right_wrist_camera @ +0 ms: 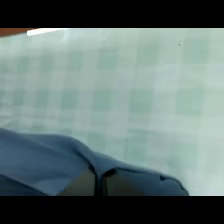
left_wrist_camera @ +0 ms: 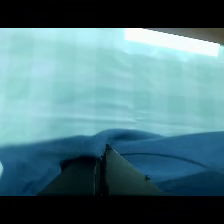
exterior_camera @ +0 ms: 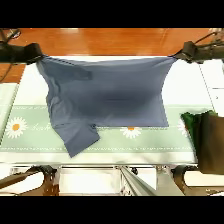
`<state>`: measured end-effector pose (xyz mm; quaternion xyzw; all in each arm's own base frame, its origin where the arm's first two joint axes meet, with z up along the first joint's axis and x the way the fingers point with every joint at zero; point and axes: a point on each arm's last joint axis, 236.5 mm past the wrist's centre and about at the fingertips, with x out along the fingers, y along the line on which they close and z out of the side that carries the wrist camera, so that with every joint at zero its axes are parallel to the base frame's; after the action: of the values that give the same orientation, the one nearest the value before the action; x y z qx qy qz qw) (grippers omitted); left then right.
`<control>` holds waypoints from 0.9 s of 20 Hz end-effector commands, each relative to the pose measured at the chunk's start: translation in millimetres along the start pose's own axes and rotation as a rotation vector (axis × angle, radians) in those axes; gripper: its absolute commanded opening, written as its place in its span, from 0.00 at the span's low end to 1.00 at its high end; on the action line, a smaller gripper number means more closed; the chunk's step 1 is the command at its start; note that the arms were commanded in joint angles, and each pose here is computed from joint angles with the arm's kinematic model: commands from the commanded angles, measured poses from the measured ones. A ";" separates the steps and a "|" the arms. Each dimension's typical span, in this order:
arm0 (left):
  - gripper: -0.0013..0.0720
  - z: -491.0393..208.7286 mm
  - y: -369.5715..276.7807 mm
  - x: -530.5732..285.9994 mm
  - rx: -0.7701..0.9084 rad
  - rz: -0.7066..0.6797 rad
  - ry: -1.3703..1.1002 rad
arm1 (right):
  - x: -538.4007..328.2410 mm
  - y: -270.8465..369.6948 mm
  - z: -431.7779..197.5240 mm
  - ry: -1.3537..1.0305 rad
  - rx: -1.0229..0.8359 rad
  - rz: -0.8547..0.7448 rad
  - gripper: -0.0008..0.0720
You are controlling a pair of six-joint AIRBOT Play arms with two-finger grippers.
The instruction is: Fold the shirts.
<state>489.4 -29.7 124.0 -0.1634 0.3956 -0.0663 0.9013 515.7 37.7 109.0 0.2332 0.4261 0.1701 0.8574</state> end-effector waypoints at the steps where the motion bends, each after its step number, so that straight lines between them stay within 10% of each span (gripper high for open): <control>1: 0.04 -9.2 7.4 70.6 -0.096 -0.011 0.068 | 59.7 -36.3 20.7 -0.002 0.153 0.027 0.04; 13: 0.04 -82.7 14.9 73.7 -0.008 -0.071 0.381 | 71.5 -43.7 -19.5 0.236 0.125 0.132 0.04; 18: 0.04 -156.6 47.7 70.8 -0.024 -0.033 0.628 | 65.0 -97.1 -98.3 0.520 0.115 -0.105 0.04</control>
<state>457.1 -45.3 -14.7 -0.1650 0.5973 -0.1154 0.7764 522.2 28.9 -4.1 0.2544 0.5757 0.1908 0.7533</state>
